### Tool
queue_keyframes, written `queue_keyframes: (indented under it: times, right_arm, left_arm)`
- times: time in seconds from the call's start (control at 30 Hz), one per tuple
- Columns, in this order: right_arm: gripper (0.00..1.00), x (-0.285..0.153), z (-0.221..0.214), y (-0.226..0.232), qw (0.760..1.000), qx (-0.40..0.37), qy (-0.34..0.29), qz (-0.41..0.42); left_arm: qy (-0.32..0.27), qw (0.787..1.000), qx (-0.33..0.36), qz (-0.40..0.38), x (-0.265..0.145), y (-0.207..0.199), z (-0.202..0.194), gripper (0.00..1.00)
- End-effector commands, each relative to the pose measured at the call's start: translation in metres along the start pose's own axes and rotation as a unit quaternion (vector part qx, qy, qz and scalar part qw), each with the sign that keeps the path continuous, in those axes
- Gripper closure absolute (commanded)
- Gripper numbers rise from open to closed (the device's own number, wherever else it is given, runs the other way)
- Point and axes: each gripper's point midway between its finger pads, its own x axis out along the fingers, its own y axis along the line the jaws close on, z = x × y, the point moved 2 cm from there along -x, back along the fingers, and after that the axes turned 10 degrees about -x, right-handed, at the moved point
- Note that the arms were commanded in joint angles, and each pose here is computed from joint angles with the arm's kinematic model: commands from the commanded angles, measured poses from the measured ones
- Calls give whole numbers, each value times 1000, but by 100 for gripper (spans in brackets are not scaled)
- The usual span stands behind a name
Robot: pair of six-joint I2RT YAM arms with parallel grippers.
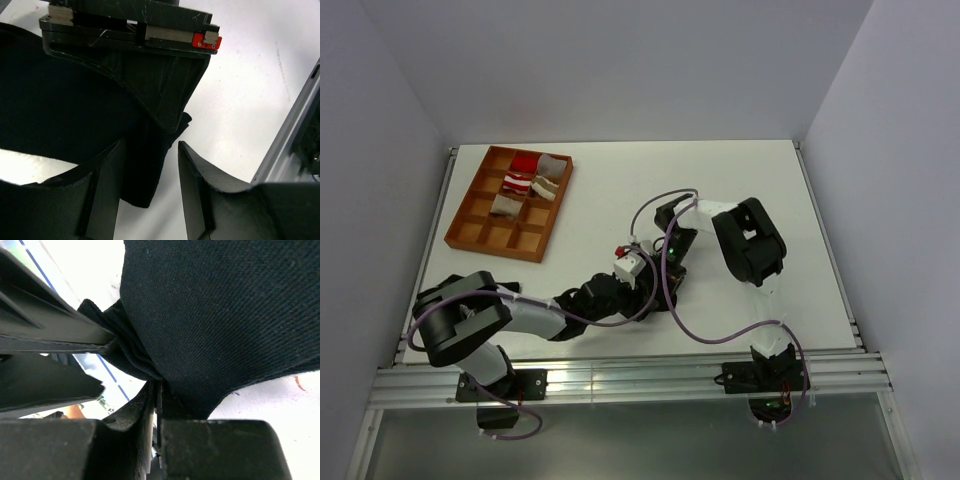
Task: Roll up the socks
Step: Roll the sock at the center of the board.
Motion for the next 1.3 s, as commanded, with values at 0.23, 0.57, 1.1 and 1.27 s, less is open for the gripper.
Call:
queue_keyframes:
  times: [0.23, 0.57, 1.1, 1.27]
  right_arm:
    - [97, -5, 5, -9, 1000, 2, -6, 2]
    - [97, -5, 8, -9, 1000, 3, -13, 1]
    - [61, -52, 20, 5, 985, -63, -111, -120]
    - [60, -76, 23, 4, 969, -84, -169, -161]
  left_arm:
    - [-9, 999, 16, -39, 14, -13, 3, 50]
    - [5, 1000, -4, -26, 17, -2, -13, 73]
    - [55, 990, -125, -38, -3, 22, -42, 100]
    - [103, 982, -157, -37, -7, 18, -52, 100]
